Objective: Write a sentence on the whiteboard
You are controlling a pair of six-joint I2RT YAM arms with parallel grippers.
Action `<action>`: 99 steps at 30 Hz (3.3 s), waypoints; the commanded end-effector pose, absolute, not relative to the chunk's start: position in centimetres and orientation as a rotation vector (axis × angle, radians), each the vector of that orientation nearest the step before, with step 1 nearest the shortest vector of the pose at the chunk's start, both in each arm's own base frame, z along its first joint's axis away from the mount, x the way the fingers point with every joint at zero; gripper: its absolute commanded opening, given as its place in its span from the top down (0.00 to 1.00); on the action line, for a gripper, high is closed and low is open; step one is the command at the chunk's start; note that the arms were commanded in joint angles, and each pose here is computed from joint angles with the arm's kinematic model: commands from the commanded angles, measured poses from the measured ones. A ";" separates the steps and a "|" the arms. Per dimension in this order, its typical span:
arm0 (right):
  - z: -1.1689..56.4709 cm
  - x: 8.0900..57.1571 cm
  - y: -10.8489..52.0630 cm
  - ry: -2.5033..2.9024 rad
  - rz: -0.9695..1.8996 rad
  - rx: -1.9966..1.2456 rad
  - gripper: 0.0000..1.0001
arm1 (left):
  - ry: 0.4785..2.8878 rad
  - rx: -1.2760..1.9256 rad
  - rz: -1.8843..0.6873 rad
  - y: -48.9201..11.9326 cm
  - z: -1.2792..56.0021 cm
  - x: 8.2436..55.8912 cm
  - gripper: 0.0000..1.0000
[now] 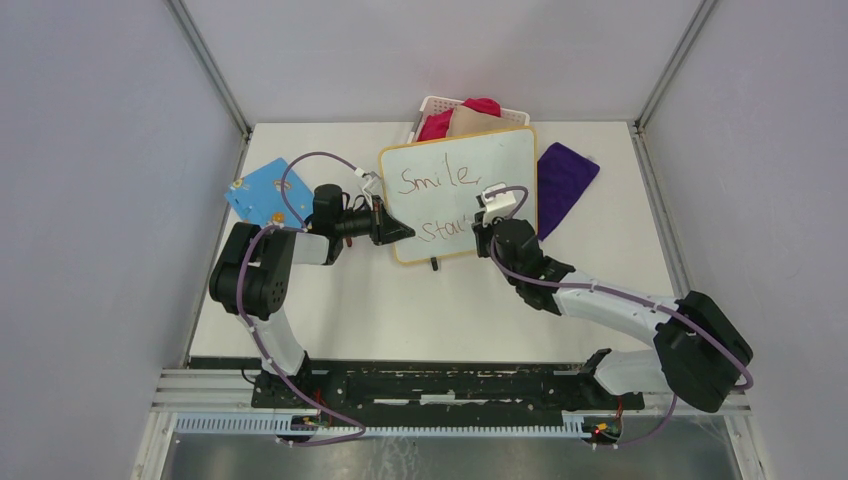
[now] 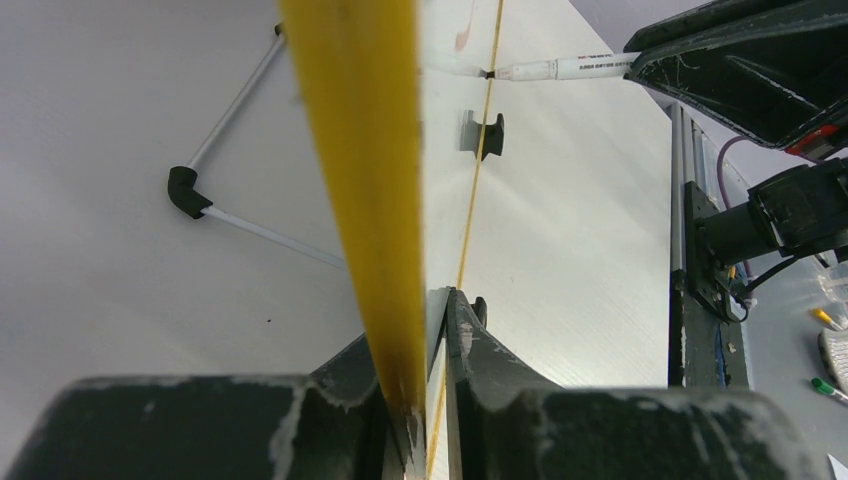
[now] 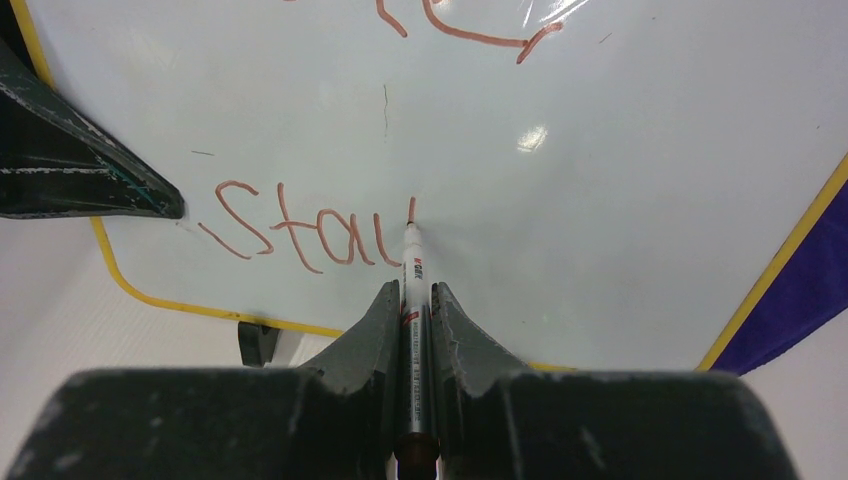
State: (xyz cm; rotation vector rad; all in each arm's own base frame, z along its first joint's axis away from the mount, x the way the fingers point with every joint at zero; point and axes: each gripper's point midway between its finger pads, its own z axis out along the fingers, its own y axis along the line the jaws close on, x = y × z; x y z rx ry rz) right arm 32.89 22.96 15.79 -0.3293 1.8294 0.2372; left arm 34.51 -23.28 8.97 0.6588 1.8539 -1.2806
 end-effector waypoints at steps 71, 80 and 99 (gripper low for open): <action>20.4 31.9 18.1 1.625 0.353 -0.087 1.00 | 2.078 0.607 -1.169 -22.9 3.2 33.4 0.98; 22.7 32.4 19.1 1.565 0.257 -0.168 1.00 | 2.080 0.604 -1.166 -22.9 3.1 33.6 0.98; 20.1 32.5 20.1 1.643 0.273 -0.194 1.00 | 2.086 0.594 -1.160 -22.8 3.0 33.6 0.98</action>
